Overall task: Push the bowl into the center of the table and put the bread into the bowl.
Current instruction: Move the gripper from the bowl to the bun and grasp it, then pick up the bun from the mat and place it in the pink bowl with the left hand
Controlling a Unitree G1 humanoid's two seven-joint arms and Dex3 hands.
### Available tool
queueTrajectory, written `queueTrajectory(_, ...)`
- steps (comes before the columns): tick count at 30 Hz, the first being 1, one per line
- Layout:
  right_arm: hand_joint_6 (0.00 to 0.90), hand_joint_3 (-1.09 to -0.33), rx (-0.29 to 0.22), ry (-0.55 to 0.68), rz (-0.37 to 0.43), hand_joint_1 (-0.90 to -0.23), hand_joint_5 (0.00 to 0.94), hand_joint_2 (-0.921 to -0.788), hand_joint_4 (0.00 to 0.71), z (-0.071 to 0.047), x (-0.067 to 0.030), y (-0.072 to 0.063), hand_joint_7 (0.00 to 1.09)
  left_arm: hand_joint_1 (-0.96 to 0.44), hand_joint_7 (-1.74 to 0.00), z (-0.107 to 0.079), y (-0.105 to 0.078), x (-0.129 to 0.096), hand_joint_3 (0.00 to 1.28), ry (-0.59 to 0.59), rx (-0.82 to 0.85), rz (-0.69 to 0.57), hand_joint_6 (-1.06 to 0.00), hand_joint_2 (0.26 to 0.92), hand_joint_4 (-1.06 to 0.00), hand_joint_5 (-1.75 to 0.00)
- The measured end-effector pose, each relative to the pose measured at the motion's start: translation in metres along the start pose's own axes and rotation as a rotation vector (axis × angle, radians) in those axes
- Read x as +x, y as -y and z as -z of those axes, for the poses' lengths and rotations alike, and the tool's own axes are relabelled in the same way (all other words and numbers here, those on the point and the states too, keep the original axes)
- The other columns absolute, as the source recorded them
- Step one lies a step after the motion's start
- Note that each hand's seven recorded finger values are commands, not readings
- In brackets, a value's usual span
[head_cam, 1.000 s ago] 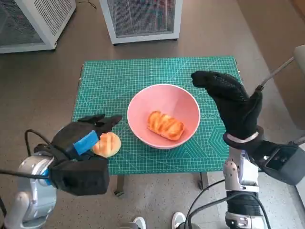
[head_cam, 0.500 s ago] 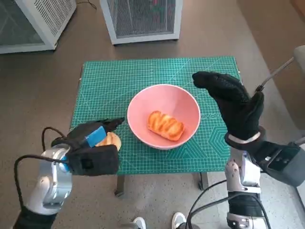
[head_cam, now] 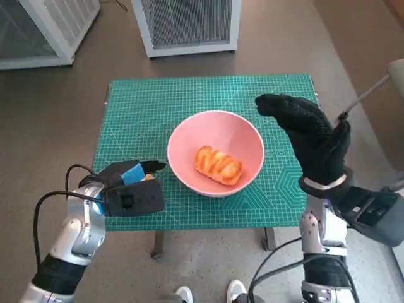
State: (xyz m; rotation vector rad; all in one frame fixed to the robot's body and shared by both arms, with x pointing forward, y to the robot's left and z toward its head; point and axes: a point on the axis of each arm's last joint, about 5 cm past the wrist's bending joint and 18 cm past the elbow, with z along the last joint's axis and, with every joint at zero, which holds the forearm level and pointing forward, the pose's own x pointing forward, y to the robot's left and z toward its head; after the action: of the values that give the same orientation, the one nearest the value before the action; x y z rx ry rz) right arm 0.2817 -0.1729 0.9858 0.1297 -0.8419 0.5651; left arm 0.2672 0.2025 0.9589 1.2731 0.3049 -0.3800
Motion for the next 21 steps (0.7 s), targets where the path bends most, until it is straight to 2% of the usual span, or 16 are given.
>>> queueTrajectory(5, -0.001, -0.48, 0.0, -0.002, 0.001, -0.462, 0.002, -0.921, 0.362, -0.001, -0.0018, 0.0, 0.64, 0.0, -1.11, 0.003, -0.003, -0.006, 0.07, 0.034, 0.016, -0.039, -0.64, 0.899, -0.76, -1.11)
queueTrajectory(10, -0.001, -0.48, 0.006, -0.009, 0.001, -0.47, 0.004, -0.921, 0.366, 0.0, -0.0021, -0.001, 0.68, 0.0, -1.07, 0.004, -0.008, -0.015, 0.07, 0.062, 0.006, -0.068, -0.66, 0.899, -0.75, -1.17)
queueTrajectory(21, -0.001, -0.487, 0.014, -0.014, -0.003, -0.472, 0.006, -0.921, 0.37, 0.001, -0.0015, -0.002, 0.72, 0.0, -1.1, -0.008, -0.043, -0.051, 0.07, 0.165, -0.027, -0.254, -0.66, 0.899, -0.75, -1.13)
